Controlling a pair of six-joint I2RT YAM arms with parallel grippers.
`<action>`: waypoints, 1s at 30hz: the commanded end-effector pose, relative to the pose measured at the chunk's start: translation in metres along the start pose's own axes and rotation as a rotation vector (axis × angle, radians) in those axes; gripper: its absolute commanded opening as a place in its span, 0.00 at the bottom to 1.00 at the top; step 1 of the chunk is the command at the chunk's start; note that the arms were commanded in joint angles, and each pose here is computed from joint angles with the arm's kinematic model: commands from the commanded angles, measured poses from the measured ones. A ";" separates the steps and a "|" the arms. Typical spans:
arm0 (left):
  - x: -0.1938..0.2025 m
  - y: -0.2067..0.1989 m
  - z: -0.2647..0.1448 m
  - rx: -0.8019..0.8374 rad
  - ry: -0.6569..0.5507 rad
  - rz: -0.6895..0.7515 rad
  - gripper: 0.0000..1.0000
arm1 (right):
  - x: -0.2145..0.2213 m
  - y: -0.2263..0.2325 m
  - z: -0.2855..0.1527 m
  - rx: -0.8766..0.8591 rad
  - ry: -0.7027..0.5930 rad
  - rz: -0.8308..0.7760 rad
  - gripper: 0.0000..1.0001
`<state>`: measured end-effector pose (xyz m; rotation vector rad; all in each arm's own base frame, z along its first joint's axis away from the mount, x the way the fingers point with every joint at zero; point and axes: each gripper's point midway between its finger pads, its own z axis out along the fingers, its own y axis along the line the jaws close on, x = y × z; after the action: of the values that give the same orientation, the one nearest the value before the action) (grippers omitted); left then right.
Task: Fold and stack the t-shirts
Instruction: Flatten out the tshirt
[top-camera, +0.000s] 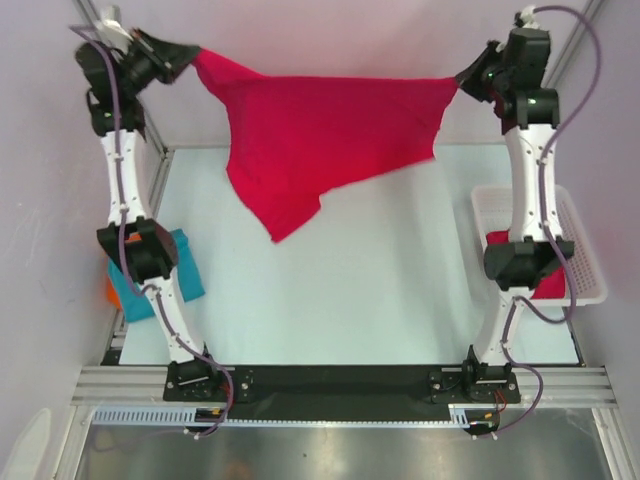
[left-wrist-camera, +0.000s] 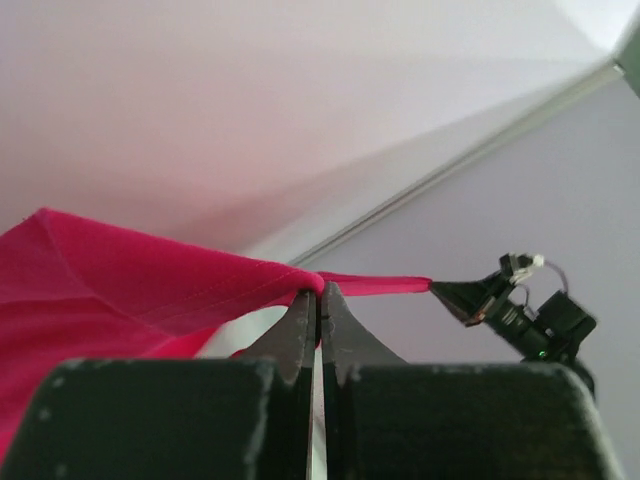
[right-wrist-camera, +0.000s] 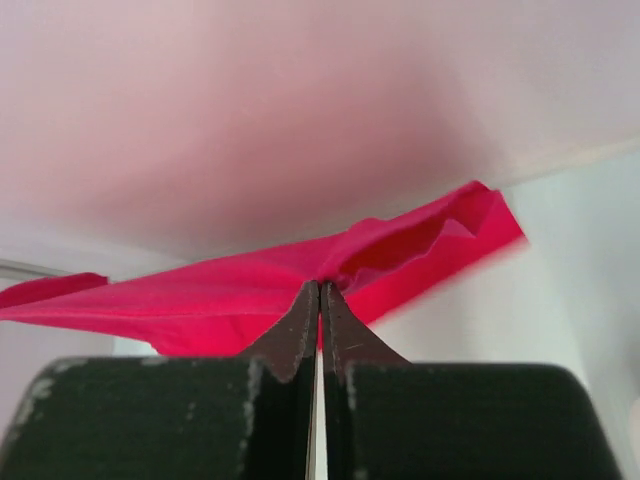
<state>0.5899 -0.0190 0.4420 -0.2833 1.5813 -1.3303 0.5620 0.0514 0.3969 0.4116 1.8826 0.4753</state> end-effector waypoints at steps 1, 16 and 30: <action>-0.006 -0.258 -0.093 0.283 -0.197 0.606 0.00 | -0.107 0.076 -0.149 -0.178 -0.383 -0.108 0.00; 0.142 0.018 -0.089 -0.065 0.176 0.079 0.00 | 0.219 -0.050 -0.029 0.062 0.475 -0.119 0.00; 0.286 0.003 -0.206 -0.226 0.290 -0.025 0.00 | 0.309 -0.025 -0.130 0.097 0.637 -0.238 0.00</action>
<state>0.3199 -0.0925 0.2715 -0.2951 1.9406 -1.2741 0.3528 0.1743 0.1761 0.0481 2.5347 0.4228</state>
